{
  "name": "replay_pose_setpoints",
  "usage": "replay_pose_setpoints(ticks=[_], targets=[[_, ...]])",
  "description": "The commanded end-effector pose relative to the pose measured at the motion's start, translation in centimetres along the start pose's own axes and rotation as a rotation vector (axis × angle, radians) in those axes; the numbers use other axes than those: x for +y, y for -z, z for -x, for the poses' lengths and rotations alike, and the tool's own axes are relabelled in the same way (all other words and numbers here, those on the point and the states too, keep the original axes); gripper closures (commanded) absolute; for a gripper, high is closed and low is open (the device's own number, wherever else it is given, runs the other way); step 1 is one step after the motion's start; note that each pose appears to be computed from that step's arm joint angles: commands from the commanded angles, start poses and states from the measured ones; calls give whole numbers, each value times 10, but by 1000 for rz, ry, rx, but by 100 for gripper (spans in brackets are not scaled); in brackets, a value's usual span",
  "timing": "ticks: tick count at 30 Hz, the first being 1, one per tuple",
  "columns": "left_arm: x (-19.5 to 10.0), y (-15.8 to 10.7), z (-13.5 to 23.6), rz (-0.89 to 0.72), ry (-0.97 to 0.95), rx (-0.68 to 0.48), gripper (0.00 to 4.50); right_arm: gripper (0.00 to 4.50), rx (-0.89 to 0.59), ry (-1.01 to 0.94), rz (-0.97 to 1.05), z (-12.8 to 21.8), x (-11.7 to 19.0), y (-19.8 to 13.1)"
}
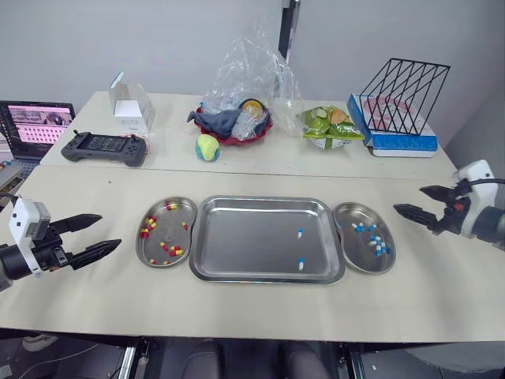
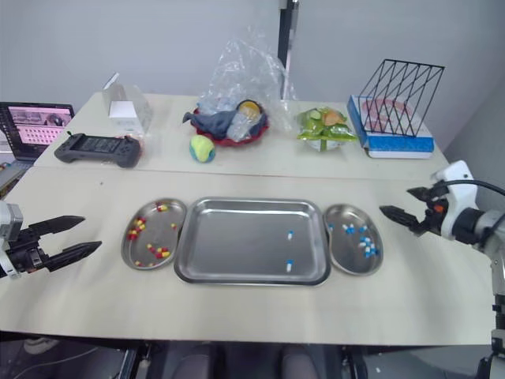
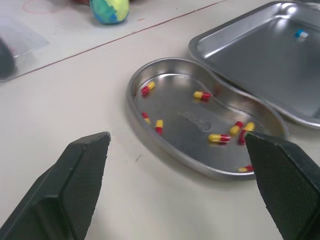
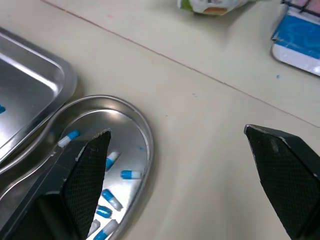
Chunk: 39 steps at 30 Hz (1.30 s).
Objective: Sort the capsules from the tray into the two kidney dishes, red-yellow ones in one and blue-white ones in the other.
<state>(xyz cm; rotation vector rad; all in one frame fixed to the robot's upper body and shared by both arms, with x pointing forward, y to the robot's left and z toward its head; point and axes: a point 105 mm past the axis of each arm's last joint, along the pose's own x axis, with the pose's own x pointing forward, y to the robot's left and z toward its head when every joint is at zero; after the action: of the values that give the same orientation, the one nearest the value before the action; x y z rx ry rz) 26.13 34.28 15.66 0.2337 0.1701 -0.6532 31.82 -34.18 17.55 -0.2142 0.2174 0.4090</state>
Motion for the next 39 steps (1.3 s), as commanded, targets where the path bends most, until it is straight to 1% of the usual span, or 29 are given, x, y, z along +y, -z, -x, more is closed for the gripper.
replay_pose_setpoints(ticks=[1,4,9,14,20,24,27,30,32,33,34,36,39], targets=[[10,-7,11,-53,-70,-23,0,2,-82,78,0,18,-18,-3],[12,-7,11,-57,-87,-36,0,2,-90,91,1,19,-20,2],[14,-7,10,-54,-95,-37,0,2,-115,65,10,18,-14,1],[14,-9,8,-62,-88,-38,0,2,-117,64,13,18,-14,0],[12,-12,6,-57,-75,-44,0,2,-121,19,25,14,-7,-9],[7,-13,3,-45,-53,-41,0,2,-137,-158,75,1,27,-28],[0,-21,-2,-60,-25,-58,0,2,-158,-291,106,-14,56,-42],[-5,-24,-3,-63,-8,-65,0,2,-169,-347,113,-22,70,-48],[-10,-28,-6,-64,9,-73,0,2,-168,-435,125,-29,89,-52],[-14,-28,-7,-66,19,-75,0,2,-168,-510,143,-36,107,-54],[-18,-30,-8,-65,33,-78,0,2,-158,-612,175,-43,132,-56],[-26,-31,-9,-62,50,-81,0,2,-114,-771,297,-53,172,-51],[-28,-32,-11,-68,37,-92,0,2,-65,-866,385,-56,191,-43]])
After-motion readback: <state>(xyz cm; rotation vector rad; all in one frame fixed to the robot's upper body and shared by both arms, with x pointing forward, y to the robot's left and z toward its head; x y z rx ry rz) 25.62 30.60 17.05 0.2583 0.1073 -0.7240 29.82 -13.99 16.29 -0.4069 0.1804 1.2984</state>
